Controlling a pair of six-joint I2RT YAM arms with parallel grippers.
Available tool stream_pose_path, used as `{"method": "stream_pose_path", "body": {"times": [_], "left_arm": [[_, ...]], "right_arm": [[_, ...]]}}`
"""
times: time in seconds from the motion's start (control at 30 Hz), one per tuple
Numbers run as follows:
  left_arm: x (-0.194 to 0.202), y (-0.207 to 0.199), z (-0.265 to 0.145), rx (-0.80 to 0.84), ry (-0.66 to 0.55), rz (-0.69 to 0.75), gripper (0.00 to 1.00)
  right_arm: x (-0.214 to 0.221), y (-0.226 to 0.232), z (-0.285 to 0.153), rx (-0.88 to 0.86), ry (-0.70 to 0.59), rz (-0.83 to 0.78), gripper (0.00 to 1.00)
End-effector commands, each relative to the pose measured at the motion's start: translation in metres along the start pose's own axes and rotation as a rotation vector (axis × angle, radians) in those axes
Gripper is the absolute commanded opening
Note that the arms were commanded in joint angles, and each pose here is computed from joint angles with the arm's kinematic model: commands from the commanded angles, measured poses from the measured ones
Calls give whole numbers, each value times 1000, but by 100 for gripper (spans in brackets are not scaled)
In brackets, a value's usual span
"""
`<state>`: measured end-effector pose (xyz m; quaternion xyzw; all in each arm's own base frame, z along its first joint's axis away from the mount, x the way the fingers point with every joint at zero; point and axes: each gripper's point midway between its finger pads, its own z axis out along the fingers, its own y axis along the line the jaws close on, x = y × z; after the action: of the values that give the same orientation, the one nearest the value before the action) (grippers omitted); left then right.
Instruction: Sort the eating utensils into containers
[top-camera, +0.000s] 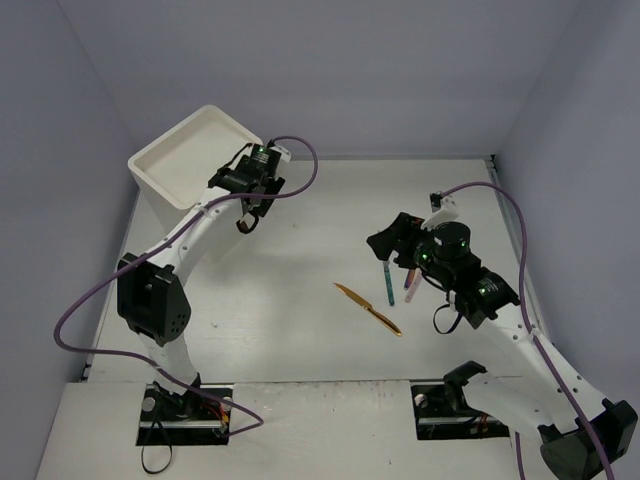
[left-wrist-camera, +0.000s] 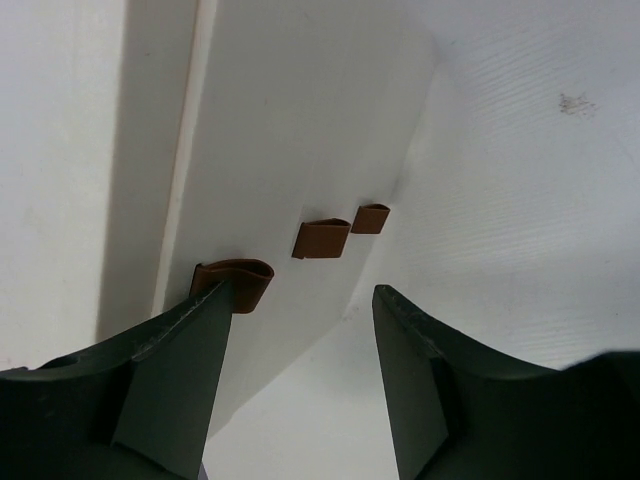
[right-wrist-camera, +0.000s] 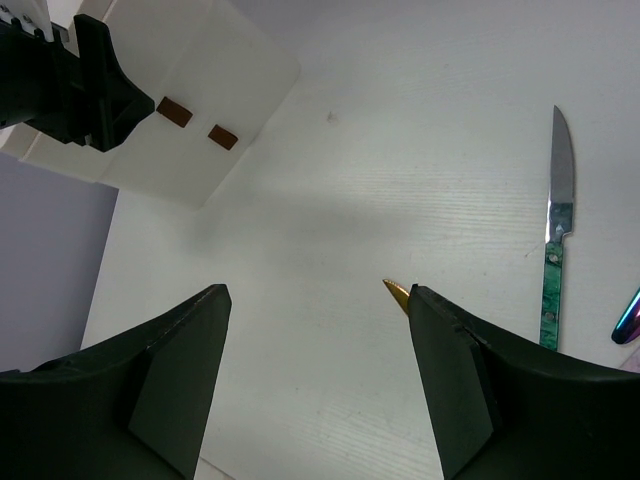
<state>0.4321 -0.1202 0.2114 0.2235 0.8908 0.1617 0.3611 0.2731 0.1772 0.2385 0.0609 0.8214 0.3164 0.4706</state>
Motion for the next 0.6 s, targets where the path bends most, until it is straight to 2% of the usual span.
{"method": "stream_pose_path", "body": {"times": [0.0,0.1,0.27,0.37,0.47,0.57], "left_arm": [[-14,44,-13,-136,-34,-27,59],[-14,45,-13,-138,-34,-23,67],[-15,49,-18,-154,-44,-26,70],[-17,52,-26,-156,-61,-34,70],[-20,39,-38,-133,-92,-11,69],[-26,18,-57,-149,-141,69,63]], "right_arm": [[-13,10,-1,-47,-44,-16,70],[-13,9,0,-44,-43,-18,71],[-13,9,0,-43,-43,-19,72],[-13,8,0,-42,-44,-19,72],[-12,7,0,-40,-41,-22,72],[-10,4,1,-33,-39,-23,72]]}}
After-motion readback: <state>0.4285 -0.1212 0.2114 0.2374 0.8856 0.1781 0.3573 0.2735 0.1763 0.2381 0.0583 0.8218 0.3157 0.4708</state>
